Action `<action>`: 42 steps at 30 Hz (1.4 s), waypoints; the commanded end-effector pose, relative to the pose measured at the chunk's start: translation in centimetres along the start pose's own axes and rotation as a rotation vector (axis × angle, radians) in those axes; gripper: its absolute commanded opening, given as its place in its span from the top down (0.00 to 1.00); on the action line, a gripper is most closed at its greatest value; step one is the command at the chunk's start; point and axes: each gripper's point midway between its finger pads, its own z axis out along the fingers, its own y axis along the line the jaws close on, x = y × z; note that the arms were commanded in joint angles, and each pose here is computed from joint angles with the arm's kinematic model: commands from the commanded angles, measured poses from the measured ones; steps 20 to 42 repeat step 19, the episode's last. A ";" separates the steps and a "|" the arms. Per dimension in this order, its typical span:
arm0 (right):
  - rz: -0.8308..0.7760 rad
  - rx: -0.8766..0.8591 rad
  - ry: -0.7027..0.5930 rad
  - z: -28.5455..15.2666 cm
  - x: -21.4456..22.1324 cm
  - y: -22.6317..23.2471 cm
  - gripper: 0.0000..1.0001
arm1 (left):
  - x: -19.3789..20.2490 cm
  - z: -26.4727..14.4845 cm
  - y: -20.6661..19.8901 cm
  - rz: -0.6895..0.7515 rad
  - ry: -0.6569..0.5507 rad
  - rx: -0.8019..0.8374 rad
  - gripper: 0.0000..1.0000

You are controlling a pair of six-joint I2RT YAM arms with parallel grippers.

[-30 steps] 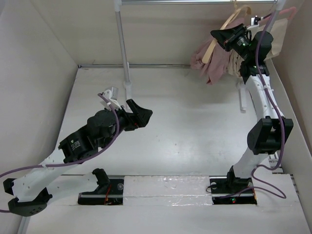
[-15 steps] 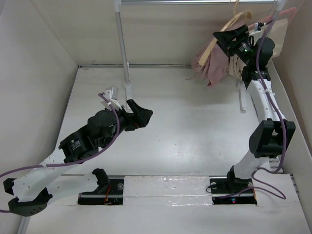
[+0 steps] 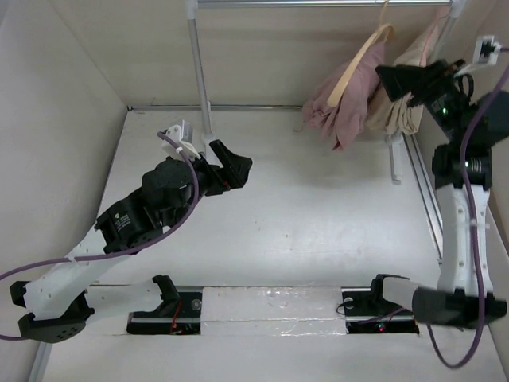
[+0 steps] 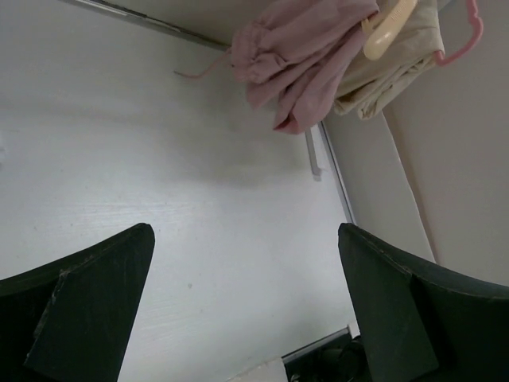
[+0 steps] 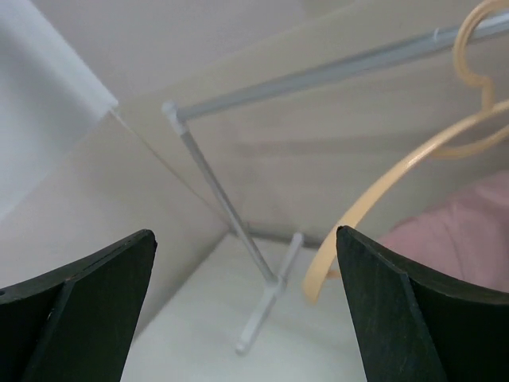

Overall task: Place the trousers on the hanger
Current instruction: Reset both arms

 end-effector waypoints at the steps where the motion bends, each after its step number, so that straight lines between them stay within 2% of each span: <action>1: -0.127 -0.002 0.093 -4.1 4.1 0.8 0.00 | -2.0 -0.6 0.4 0.028 -0.051 -0.034 0.01; 2: -0.162 -0.011 0.087 -6.6 4.6 3.2 0.00 | -1.8 -0.7 0.9 0.039 -0.047 -0.052 0.01; 4: -0.192 0.020 0.153 -9.7 8.0 3.2 0.00 | -1.6 -1.2 2.1 0.039 -0.052 -0.084 0.01; 5: -0.199 0.096 0.256 -14.6 13.2 2.6 0.00 | -0.5 -1.4 4.1 0.049 -0.035 -0.143 0.01; 6: -0.199 0.097 0.257 -14.7 13.3 2.6 0.00 | -0.7 -1.7 4.1 0.042 -0.042 -0.136 0.01; 7: -0.200 0.180 0.305 -16.4 15.8 0.6 0.00 | -0.4 -2.0 4.9 0.043 -0.040 -0.159 0.01; 8: -0.242 0.187 0.291 -18.8 16.3 1.3 0.00 | 0.7 -1.9 5.9 0.048 -0.022 -0.177 0.01; 9: -0.212 0.244 0.351 -21.0 18.5 0.4 0.00 | 0.9 -2.5 6.4 0.012 -0.028 -0.173 0.01; 11: -0.238 0.310 0.353 -24.5 20.0 -0.1 0.00 | 2.7 -2.5 7.9 0.000 -0.003 -0.193 0.01; 12: -0.221 0.334 0.396 -26.1 21.5 -0.4 0.00 | 3.0 -2.9 8.3 -0.050 -0.007 -0.185 0.01; 15: -0.203 0.373 0.440 -28.7 23.9 -1.1 0.00 | 5.5 -2.9 9.4 -0.085 0.030 -0.163 0.01; 17: -0.183 0.358 0.473 -28.9 24.9 -1.2 0.00 | 6.4 -2.6 9.5 -0.112 0.037 -0.151 0.01; 19: -0.192 0.331 0.458 -27.7 24.1 -0.9 0.00 | 5.7 -2.6 8.9 -0.108 0.017 -0.125 0.01; 42: -0.192 0.331 0.458 -27.7 24.1 -0.9 0.00 | 5.7 -2.6 8.9 -0.108 0.017 -0.125 0.01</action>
